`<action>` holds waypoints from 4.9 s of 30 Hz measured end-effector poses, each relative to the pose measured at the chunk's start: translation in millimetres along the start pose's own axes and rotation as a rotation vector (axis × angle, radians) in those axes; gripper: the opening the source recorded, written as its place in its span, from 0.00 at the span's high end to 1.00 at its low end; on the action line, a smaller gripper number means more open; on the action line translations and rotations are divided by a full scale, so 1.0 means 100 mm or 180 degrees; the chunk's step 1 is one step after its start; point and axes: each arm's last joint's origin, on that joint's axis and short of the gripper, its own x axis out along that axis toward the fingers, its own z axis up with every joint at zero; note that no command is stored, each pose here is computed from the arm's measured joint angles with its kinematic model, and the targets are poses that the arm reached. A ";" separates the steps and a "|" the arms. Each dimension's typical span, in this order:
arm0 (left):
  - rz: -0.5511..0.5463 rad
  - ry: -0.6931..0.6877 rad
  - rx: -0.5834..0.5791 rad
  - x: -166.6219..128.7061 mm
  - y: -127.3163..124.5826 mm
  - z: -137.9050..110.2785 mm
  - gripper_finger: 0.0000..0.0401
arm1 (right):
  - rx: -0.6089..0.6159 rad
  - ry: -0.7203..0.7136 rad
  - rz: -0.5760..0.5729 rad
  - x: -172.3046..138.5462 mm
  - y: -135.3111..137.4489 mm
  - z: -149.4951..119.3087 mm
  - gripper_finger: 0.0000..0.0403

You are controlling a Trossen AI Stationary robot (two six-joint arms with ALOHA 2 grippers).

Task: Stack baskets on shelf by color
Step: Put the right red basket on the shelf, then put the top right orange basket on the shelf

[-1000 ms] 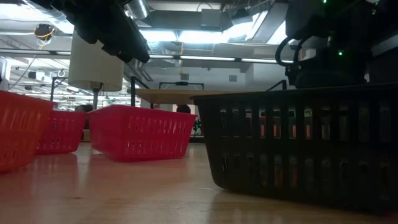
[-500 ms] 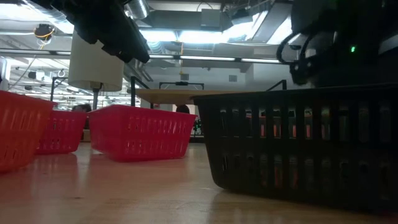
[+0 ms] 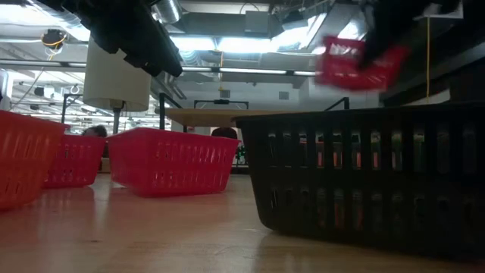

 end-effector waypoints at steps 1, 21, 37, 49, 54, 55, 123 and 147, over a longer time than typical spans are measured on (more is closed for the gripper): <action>0.0000 0.0000 -0.0001 0.00 0.00 0.00 0.88 | -0.0080 -0.0121 -0.0181 -0.03 -0.05 0.05 1.00; 0.0007 0.0001 0.0188 0.00 0.00 0.00 0.88 | 0.0247 0.0175 0.0249 0.45 -2.35 0.34 1.00; 0.0158 -0.0019 0.0189 0.00 0.01 0.00 0.88 | -0.0248 0.0309 0.0945 1.02 -2.27 0.01 1.00; 0.0159 -0.0020 0.0185 0.00 0.01 0.00 0.88 | -0.0214 0.0183 0.0891 0.98 -2.31 0.07 0.84; 0.0158 -0.0019 0.0184 0.00 0.01 0.00 0.88 | -0.0139 0.0099 0.0857 0.78 -2.40 0.18 0.77; 0.0159 -0.0019 0.0184 0.00 0.01 0.00 0.88 | -0.0092 0.0090 0.0853 0.72 -2.42 0.21 0.76; 0.0167 -0.0033 -0.0247 0.00 0.02 0.00 0.88 | 0.0085 -0.0119 0.1644 1.08 0.38 -0.37 0.74; 0.0168 -0.0034 -0.0229 0.00 0.02 0.00 0.88 | -0.0072 0.0146 0.1599 0.83 0.38 -0.15 1.00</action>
